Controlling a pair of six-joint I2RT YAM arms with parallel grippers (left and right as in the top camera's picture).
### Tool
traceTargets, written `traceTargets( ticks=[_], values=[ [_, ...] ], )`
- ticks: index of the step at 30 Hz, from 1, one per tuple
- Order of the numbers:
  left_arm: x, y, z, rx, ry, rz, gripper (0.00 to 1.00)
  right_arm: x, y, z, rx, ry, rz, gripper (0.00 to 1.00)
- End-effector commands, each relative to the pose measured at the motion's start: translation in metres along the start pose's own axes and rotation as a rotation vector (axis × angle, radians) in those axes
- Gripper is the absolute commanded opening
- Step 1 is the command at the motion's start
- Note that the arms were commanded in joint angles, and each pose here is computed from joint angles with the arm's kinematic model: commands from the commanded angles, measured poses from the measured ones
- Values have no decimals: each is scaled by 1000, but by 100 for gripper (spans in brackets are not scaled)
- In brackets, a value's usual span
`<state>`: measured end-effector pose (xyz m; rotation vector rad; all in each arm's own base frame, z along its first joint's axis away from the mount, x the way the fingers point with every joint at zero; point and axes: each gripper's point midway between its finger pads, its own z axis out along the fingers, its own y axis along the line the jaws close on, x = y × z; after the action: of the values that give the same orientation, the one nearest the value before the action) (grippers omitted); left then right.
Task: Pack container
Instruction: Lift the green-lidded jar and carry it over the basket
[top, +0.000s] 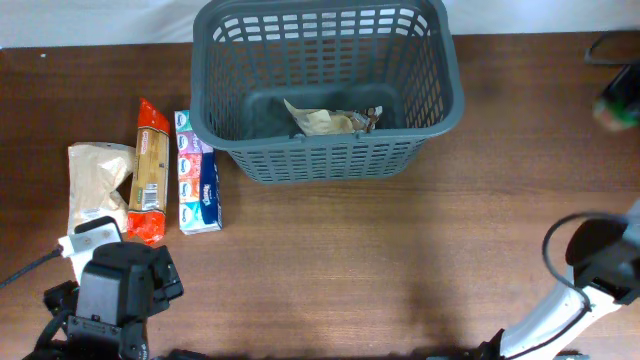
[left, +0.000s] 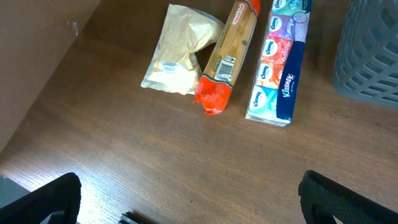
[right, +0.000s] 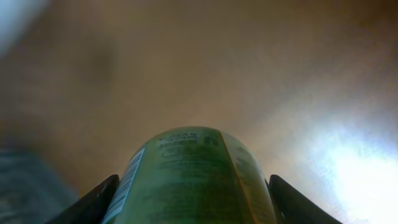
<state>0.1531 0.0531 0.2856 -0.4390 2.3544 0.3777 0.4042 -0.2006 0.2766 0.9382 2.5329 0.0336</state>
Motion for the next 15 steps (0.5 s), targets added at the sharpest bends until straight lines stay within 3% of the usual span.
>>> traceTargets(
  ticks=[1, 9, 15],
  values=[
    [-2, -1, -2, 8, -6, -15, 100, -7, 61, -94, -242, -204, -83, 4],
    [-2, -1, -2, 8, -6, -15, 99, 29, 180, -237, -744, -473, -348, 4],
    [-2, -1, -2, 7, -5, -15, 100, 73, 248, -271, -932, -464, -453, 4]
  ],
)
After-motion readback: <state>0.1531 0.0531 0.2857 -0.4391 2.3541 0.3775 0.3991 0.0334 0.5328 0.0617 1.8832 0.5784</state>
